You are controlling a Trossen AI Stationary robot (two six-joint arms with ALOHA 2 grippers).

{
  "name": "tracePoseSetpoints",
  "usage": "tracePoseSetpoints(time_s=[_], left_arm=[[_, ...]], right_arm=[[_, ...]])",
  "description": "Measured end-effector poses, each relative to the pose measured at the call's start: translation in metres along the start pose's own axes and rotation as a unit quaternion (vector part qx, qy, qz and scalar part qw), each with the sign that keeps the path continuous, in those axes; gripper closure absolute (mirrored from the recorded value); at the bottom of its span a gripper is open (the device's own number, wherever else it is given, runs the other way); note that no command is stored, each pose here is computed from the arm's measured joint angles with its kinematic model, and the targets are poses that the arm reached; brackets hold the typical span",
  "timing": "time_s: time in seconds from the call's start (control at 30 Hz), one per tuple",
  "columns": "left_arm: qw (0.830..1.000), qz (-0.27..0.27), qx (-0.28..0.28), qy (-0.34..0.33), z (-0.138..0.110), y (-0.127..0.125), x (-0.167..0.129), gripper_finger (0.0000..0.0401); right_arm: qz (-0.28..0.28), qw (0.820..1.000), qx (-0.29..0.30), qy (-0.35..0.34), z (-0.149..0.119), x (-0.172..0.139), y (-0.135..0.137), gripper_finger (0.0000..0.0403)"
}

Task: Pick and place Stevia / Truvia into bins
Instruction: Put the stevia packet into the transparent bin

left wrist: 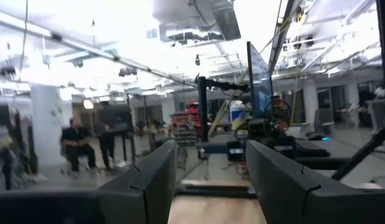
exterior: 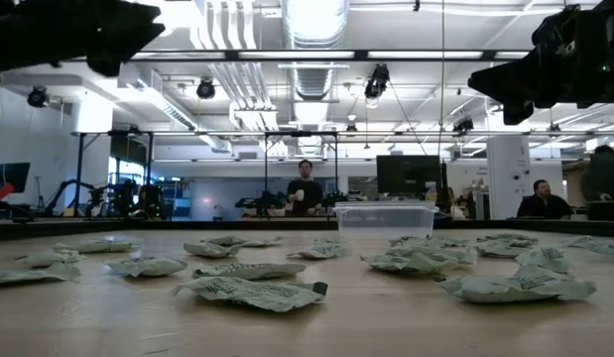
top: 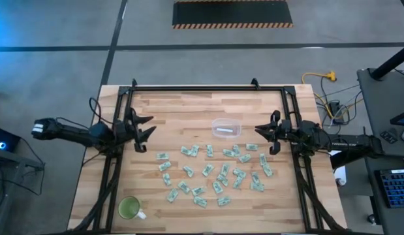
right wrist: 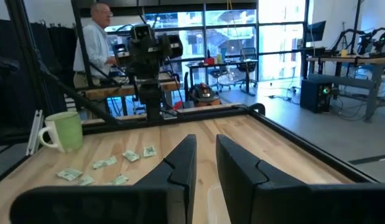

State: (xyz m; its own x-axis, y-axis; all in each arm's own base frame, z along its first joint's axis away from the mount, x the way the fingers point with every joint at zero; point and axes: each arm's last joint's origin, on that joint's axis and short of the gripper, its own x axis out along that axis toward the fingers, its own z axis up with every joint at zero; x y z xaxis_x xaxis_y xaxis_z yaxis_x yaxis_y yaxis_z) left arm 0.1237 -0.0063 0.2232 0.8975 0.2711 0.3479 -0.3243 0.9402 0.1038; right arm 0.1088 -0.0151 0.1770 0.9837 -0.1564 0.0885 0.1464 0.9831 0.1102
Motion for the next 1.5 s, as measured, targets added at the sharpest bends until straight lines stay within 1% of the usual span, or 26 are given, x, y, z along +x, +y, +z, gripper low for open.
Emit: tracePoseSetpoints(time_s=[0.1,0.23,0.33,0.4,0.5,0.67,0.77,0.83,0.97,1.07,1.23,1.4,1.5], left_arm=[[0.999,0.006,0.038,-0.017,0.013,-0.003,0.014,0.0223],[0.995,-0.003,0.099,0.007,0.017,-0.012,0.037,0.0223],[0.992,-0.008,0.126,0.019,0.02,-0.018,0.052,0.0223],[0.99,-0.016,0.136,0.039,0.016,-0.022,0.06,0.0223],[0.991,-0.01,0.13,0.025,0.025,-0.026,0.073,0.0223],[0.989,-0.02,0.141,0.048,0.02,-0.033,0.087,0.0223],[0.99,-0.016,0.138,0.039,0.024,-0.034,0.091,0.0223],[0.989,-0.018,0.14,0.044,0.023,-0.035,0.092,0.0223],[0.99,-0.014,0.137,0.037,0.027,-0.033,0.09,0.0223],[0.99,-0.008,0.134,0.031,0.03,-0.031,0.088,0.0223],[0.991,-0.006,0.133,0.029,0.03,-0.029,0.085,0.0223],[0.99,-0.011,0.138,0.039,0.025,-0.03,0.083,0.0223],[0.987,-0.018,0.145,0.063,0.019,-0.031,0.082,0.0223]], right_arm=[[0.001,1.0,0.011,-0.008,0.002,0.0,0.0,0.0349],[0.006,0.999,0.024,-0.031,0.006,0.0,0.001,0.0349],[0.012,0.998,0.015,-0.066,0.013,-0.001,0.002,0.0349],[0.016,0.995,-0.001,-0.095,0.018,-0.002,0.002,0.0349],[0.028,0.989,-0.037,-0.138,0.027,-0.004,0.004,0.0349],[0.04,0.973,-0.095,-0.206,0.039,-0.008,0.006,0.0349],[0.05,0.962,-0.122,-0.24,0.044,-0.011,0.008,0.0349],[0.051,0.956,-0.127,-0.258,0.048,-0.013,0.008,0.0349],[0.051,0.955,-0.125,-0.265,0.063,-0.013,0.01,0.0349],[0.052,0.959,-0.125,-0.249,0.081,-0.01,0.012,0.0349],[0.054,0.974,-0.124,-0.181,0.111,0.002,0.015,0.0349],[0.056,0.99,-0.118,-0.056,0.129,0.023,0.018,0.0349],[0.057,0.993,-0.1,0.038,0.132,0.038,0.019,0.0349]])
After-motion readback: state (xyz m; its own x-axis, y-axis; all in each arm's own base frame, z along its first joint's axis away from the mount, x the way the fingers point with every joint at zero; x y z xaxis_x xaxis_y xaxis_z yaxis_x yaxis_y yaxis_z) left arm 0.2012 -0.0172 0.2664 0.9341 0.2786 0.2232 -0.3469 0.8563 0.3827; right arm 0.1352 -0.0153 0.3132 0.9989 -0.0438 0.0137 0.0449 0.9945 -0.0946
